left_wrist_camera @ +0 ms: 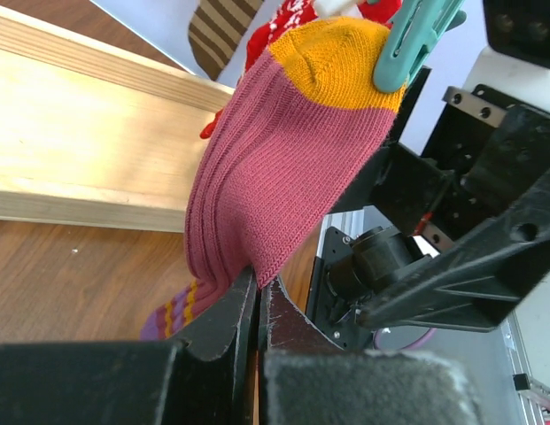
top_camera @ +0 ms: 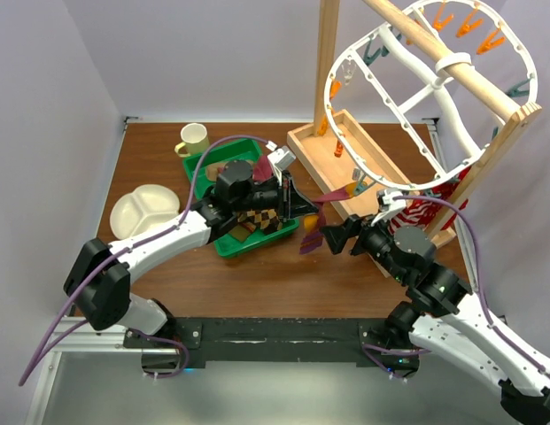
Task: Remove the socks clipped to the hanger
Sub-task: Remove the sock from the hanger.
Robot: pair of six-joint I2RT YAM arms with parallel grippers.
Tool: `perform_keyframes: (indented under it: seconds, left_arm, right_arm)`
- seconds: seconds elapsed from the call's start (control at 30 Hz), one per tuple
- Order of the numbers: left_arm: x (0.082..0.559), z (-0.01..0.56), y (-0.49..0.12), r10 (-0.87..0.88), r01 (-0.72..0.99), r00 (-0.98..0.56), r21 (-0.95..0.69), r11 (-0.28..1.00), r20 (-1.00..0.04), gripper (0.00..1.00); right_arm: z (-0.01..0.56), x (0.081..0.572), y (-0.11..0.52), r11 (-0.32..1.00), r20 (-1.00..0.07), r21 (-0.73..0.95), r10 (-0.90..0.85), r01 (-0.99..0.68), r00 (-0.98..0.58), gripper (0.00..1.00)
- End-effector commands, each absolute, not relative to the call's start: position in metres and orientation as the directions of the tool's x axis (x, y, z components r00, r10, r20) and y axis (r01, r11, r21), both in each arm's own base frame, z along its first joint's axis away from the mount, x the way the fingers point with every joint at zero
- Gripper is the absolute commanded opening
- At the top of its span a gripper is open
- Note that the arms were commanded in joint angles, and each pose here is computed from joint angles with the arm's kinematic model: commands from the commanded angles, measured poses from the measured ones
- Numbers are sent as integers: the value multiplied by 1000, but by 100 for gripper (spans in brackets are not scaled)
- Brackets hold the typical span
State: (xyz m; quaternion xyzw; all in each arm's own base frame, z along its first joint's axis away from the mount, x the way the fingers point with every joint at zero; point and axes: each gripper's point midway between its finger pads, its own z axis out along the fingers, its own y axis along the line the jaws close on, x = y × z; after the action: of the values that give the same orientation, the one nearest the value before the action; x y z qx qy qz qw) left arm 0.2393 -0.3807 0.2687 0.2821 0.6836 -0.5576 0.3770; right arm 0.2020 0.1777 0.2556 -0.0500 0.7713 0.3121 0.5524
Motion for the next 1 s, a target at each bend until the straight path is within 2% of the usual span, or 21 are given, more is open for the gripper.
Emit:
perform_keyframes:
  seconds: [0.0,0.23,0.5,0.97]
  left_arm:
    - [242,292,-384,-68,827,-529,-533,178,-846,0]
    - [248,284,-386,-61,818,-540,-540,200,-840,0]
    - [249,286,-389,-67,816,-544,-547,186,-836,0]
    - [235,288,-394,-78,797,-592,-597,89,-802,0]
  right_arm:
    - [272,216,172,808,-908,413,331,-420,-256,89]
    - [273,214,171,825,-959,281,222,-491,-176,89]
    - [244,214,184,796,-949,313,236,-518,-210,88]
    - [242,230,196,789,-938,347,296,-508,-181,89]
